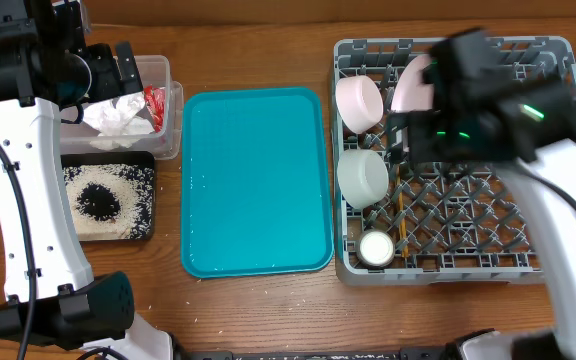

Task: Sort waste into correct bins and load items into the dishwasher
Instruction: 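Release the chopstick and withdraw the right gripper down-right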

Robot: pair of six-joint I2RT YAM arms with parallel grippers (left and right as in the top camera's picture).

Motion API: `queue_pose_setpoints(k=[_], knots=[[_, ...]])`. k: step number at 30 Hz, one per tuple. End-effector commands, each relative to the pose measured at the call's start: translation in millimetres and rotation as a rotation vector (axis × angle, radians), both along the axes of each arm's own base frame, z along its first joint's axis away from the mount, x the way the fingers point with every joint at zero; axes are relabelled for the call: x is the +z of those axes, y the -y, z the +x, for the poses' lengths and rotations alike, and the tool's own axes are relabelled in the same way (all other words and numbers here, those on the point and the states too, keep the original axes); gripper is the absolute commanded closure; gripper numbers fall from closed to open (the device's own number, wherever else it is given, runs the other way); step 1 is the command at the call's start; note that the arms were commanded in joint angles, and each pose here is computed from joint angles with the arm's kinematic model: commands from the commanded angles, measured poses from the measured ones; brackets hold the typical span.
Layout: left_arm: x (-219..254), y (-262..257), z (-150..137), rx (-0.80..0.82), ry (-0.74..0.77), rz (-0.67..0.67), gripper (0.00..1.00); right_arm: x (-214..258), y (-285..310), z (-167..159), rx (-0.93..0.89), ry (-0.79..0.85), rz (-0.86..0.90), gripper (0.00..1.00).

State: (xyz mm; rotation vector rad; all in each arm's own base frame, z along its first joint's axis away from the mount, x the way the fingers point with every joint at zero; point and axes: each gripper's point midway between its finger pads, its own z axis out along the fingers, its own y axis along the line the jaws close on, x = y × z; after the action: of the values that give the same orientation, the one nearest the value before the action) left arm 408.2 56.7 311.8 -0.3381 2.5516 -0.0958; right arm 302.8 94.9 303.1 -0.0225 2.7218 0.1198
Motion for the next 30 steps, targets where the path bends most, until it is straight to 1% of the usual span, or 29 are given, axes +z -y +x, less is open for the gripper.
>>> queue_pose_setpoints(k=[1, 3, 8, 10, 14, 17, 20, 23, 26, 30], knots=[[0.7, 0.8, 3.7, 0.009, 0.004, -0.001, 0.00, 43.5, 3.2, -14.5, -0.021, 0.132, 0.064, 0.00], [0.7, 1.0, 3.7, 0.009, 0.004, -0.001, 0.00, 52.4, 7.0, -23.1, -0.018, 0.162, 0.067, 0.00], [0.7, 0.9, 3.7, 0.009, 0.004, 0.000, 0.00, 58.2, 27.0, -52.8, -0.052, 0.157, 0.024, 0.00], [0.7, 1.0, 3.7, 0.009, 0.004, -0.001, 0.00, 69.7, 38.4, -57.7, -0.081, 0.219, -0.002, 0.00], [0.7, 1.0, 3.7, 0.009, 0.004, -0.001, 0.00, 91.9, 56.8, -59.4, -0.140, 0.342, -0.044, 0.00], [0.7, 1.0, 3.7, 0.009, 0.004, -0.001, 0.00, 101.9, 63.8, -58.4, -0.167, 0.396, -0.055, 0.00], [0.7, 1.0, 3.7, 0.009, 0.004, -0.001, 0.00, 114.7, 73.5, -55.5, -0.217, 0.474, -0.029, 0.00], [0.7, 1.0, 3.7, 0.009, 0.004, -0.001, 0.00, 125.3, 85.4, -48.1, -0.278, 0.602, 0.003, 0.00], [0.7, 1.0, 3.7, 0.009, 0.004, -0.001, 0.00, 116.9, 92.7, -42.8, -0.306, 0.719, 0.066, 0.00], [0.7, 1.0, 3.7, 0.009, 0.004, -0.001, 0.00, 86.8, 89.9, -42.5, -0.206, 0.840, 0.075, 0.00]])
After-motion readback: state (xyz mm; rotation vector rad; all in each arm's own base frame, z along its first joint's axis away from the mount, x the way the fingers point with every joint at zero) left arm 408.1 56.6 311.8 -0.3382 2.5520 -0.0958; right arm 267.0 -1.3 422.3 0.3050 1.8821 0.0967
